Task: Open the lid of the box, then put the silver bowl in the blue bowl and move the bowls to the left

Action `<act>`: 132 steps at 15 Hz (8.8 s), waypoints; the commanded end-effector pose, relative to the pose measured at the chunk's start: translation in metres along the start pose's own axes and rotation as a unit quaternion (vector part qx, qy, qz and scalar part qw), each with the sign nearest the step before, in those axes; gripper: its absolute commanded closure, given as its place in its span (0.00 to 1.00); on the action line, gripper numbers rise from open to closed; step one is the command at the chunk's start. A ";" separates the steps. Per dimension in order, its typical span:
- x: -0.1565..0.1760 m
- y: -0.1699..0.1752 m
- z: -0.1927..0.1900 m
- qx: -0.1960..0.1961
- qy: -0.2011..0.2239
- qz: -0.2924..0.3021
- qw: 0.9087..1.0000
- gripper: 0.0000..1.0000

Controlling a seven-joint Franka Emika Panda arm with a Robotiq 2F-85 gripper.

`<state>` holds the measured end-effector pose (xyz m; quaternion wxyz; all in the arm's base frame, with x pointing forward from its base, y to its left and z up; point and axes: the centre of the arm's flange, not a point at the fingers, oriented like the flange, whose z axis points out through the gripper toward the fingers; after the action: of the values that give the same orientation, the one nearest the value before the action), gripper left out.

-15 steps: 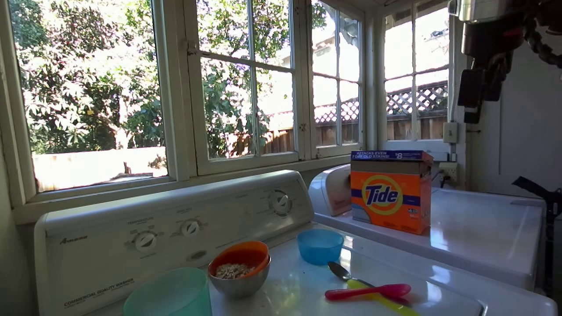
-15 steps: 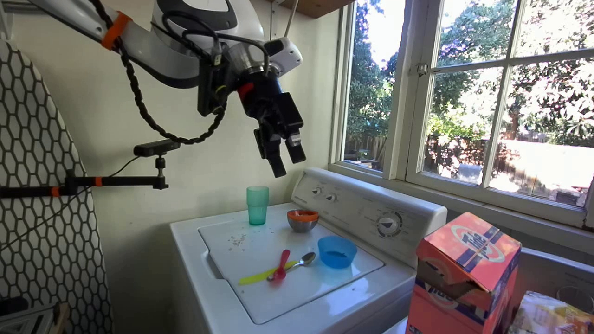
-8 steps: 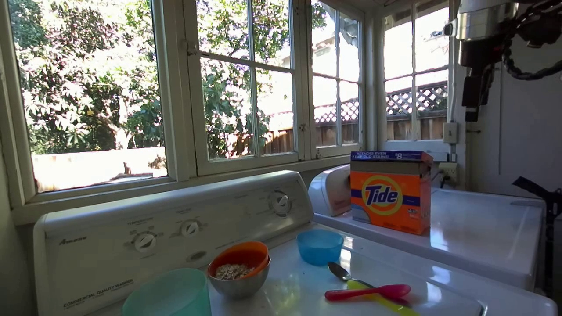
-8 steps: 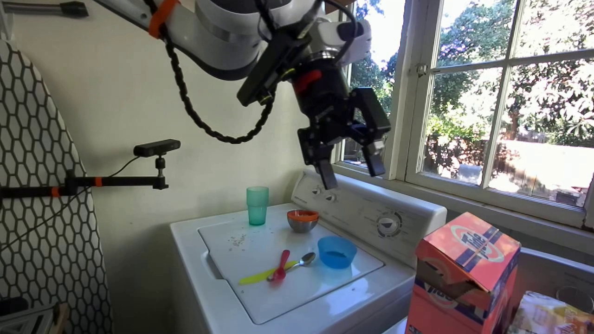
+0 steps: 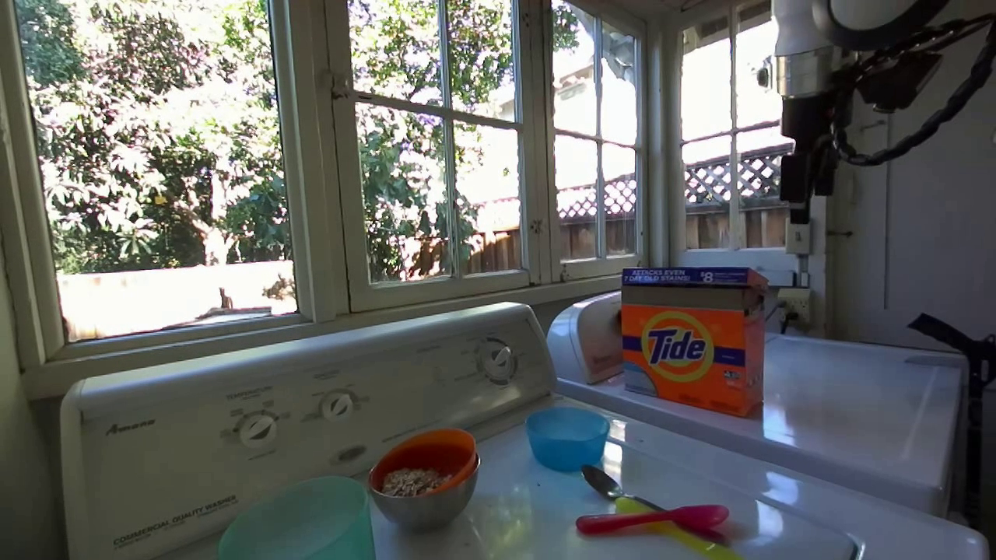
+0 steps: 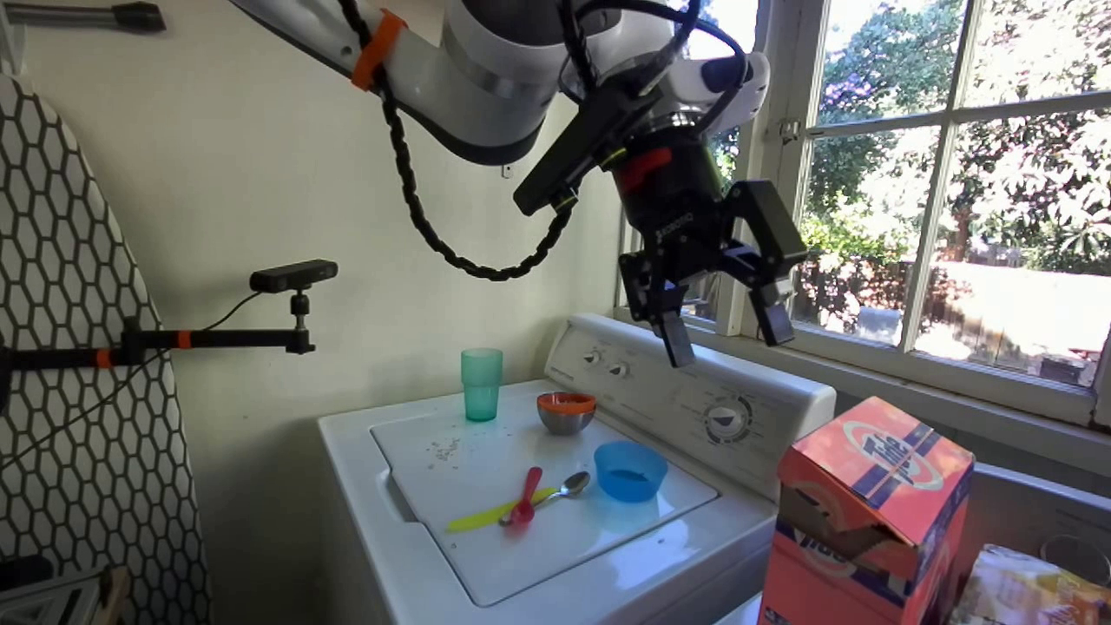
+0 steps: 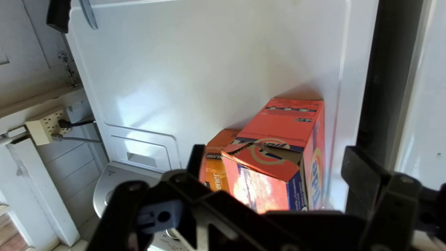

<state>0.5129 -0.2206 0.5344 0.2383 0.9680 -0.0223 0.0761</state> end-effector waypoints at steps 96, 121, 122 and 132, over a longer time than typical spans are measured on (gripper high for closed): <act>0.167 -0.034 0.021 -0.069 0.031 0.063 0.995 0.00; 0.132 -0.244 0.084 0.253 0.007 -0.190 0.948 0.00; 0.139 -0.247 0.084 0.259 -0.006 -0.146 0.955 0.00; 0.145 -0.269 0.079 0.310 -0.076 0.112 0.941 0.00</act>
<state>0.6807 -0.0237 0.3636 -0.0608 0.9960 -0.0549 0.0349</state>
